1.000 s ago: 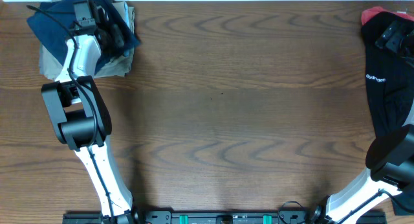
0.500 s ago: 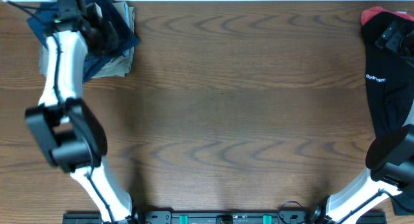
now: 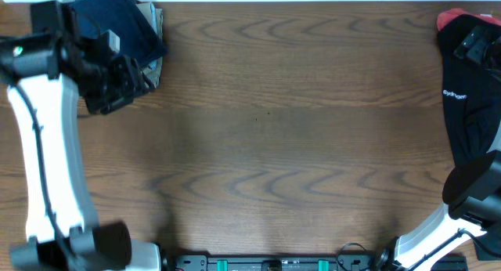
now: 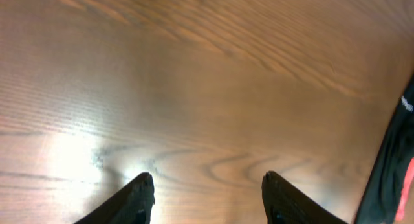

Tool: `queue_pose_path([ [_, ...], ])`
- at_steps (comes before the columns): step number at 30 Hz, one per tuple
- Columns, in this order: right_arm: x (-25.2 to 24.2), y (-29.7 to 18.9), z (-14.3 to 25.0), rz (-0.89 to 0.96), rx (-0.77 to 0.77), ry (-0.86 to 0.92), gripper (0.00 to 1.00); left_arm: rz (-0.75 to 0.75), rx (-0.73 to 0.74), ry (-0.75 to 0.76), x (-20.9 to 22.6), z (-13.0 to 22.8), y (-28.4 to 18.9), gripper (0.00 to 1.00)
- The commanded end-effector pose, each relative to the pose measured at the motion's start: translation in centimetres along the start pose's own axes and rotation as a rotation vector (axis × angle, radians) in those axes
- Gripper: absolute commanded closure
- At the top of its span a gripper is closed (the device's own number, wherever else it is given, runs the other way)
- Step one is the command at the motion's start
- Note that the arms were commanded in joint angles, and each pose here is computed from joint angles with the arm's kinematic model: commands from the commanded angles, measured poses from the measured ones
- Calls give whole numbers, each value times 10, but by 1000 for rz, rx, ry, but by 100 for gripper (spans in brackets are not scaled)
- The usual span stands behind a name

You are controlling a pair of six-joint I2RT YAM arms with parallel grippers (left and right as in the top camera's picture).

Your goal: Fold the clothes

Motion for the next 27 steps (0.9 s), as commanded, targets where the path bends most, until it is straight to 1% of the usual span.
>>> queue_pose_path([
  [1,-9,2,-2,22,-1,7,1,40,-57,155,-25,37,-31,45],
  [5,-9,2,-2,22,-1,7,1,71,-92,248,-41,86,-52,43],
  [6,-9,2,-2,22,-1,7,1,80,-97,271,-43,100,-57,1],
  [10,-9,2,-2,22,-1,6,1,102,-140,323,-44,136,-71,2],
  [16,-9,2,-2,22,-1,6,1,127,-260,369,-43,167,-98,2],
  [21,-9,2,-2,22,-1,6,1,133,-304,385,-39,188,-109,2],
  [23,-9,2,-2,22,-1,6,1,131,-298,384,-37,195,-109,2],
  [27,-9,2,-2,22,-1,6,1,128,-288,392,-35,195,-103,2],
])
Point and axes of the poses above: each gripper's point midway between its finger pads, its own y axis out along the fingers, its own x axis along the line the jaws close on, z = x × y, the point moved 3 cm from there along -y, back along the fingers
